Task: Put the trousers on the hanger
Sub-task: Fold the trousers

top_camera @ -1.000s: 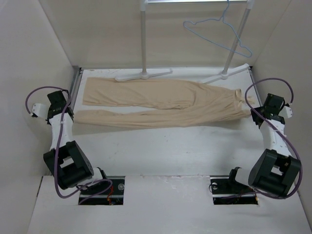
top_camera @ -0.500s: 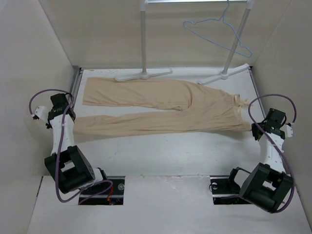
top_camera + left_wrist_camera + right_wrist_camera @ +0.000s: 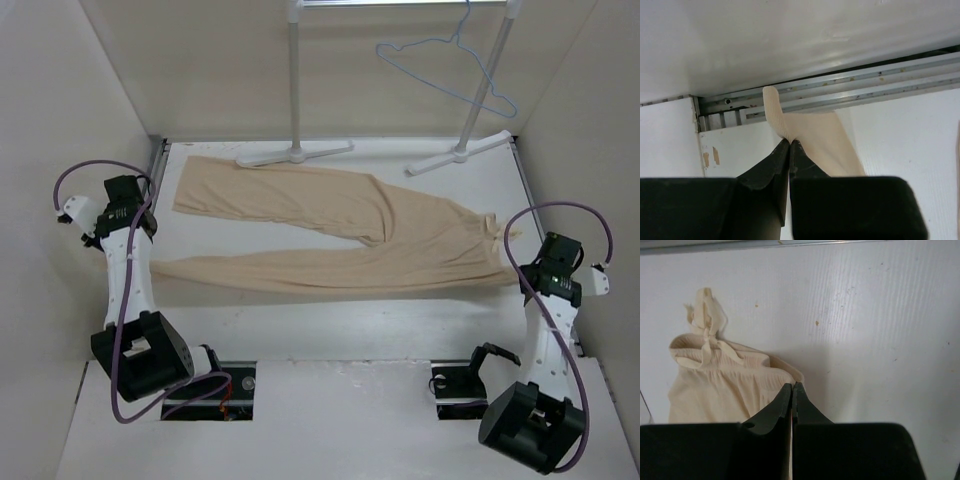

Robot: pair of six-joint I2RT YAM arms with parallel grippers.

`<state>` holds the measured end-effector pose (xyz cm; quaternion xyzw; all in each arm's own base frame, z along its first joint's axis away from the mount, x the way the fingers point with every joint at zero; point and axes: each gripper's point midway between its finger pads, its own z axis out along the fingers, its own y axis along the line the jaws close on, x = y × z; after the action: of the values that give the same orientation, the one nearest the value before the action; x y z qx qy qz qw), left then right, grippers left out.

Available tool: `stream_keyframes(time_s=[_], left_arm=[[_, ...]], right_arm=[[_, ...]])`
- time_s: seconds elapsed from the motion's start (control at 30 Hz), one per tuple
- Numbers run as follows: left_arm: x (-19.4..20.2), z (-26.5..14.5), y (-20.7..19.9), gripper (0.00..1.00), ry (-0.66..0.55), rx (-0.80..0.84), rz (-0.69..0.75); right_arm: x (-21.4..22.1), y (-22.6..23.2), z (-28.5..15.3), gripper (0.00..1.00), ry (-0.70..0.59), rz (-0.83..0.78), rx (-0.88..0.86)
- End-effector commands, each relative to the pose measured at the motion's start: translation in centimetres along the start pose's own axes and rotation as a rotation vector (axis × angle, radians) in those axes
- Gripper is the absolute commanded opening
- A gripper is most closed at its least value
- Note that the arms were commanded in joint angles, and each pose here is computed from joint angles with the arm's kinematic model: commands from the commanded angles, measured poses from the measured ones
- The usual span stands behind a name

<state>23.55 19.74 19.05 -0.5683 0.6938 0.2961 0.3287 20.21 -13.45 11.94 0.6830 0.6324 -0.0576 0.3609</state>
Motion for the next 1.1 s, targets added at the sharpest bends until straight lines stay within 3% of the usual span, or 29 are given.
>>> stream_keyframes(time_s=[0.0,0.33,1.07], left_arm=[[-1.8,0.1,-0.9,0.00,-0.060,0.008,-0.020],[-7.8,-1.5,-10.0,0.00,-0.124,0.132,-0.061],[-8.7,2.2,-30.5,0.00,-0.140,0.308,-0.039]], right_arm=[[-0.2,0.6,0.3,0.00,-0.059,-0.057,-0.030],[-2.7,5.0,1.1,0.00,-0.067,-0.038,-0.061],[-4.4,21.5,7.8,0.00,-0.013,-0.053,-0.116]])
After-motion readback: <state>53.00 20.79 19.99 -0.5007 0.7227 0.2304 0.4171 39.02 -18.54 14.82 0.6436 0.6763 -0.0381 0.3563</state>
